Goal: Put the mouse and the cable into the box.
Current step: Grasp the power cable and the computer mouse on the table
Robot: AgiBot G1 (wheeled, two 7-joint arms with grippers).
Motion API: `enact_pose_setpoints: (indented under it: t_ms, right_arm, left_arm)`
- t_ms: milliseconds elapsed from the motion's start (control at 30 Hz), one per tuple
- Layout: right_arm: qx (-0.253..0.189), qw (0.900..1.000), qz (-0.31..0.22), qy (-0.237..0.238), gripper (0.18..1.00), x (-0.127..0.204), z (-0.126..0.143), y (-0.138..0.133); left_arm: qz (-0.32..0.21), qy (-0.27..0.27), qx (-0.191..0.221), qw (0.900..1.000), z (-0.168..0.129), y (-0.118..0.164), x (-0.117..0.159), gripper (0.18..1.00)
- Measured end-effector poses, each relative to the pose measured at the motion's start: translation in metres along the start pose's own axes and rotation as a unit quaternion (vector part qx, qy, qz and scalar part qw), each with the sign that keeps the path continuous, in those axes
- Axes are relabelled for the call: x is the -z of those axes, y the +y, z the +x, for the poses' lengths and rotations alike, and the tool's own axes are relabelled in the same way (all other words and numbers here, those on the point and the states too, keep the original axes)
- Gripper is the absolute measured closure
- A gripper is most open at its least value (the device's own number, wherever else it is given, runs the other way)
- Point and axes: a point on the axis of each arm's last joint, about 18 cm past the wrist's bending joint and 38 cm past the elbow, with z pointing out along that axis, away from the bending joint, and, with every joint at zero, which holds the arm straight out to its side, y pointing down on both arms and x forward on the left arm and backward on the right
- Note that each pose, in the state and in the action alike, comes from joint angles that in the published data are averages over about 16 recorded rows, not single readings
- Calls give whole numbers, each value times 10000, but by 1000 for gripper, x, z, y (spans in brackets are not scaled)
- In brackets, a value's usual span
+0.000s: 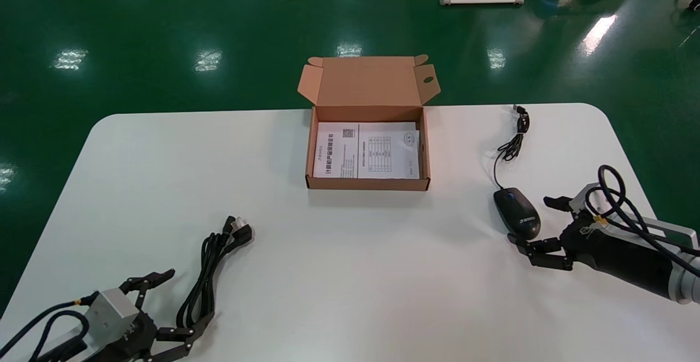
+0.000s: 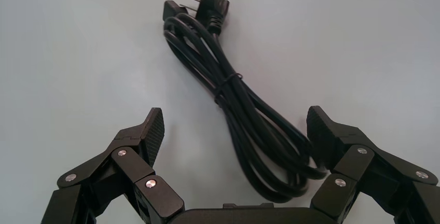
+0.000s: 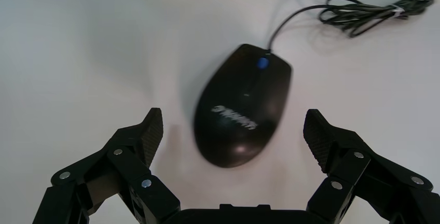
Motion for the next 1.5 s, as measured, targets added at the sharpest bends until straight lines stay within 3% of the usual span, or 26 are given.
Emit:
enact_pose_setpoints:
  t_ms: [733, 1500]
  right_arm:
    - [-214, 9993, -182, 256, 178, -16, 3, 12]
    - [-396, 9989, 45, 249, 178, -30, 1, -16]
  left_arm:
    - [6, -119, 138, 9998, 10, 11, 1, 184]
    - [26, -131, 224, 9997, 10, 14, -3, 184]
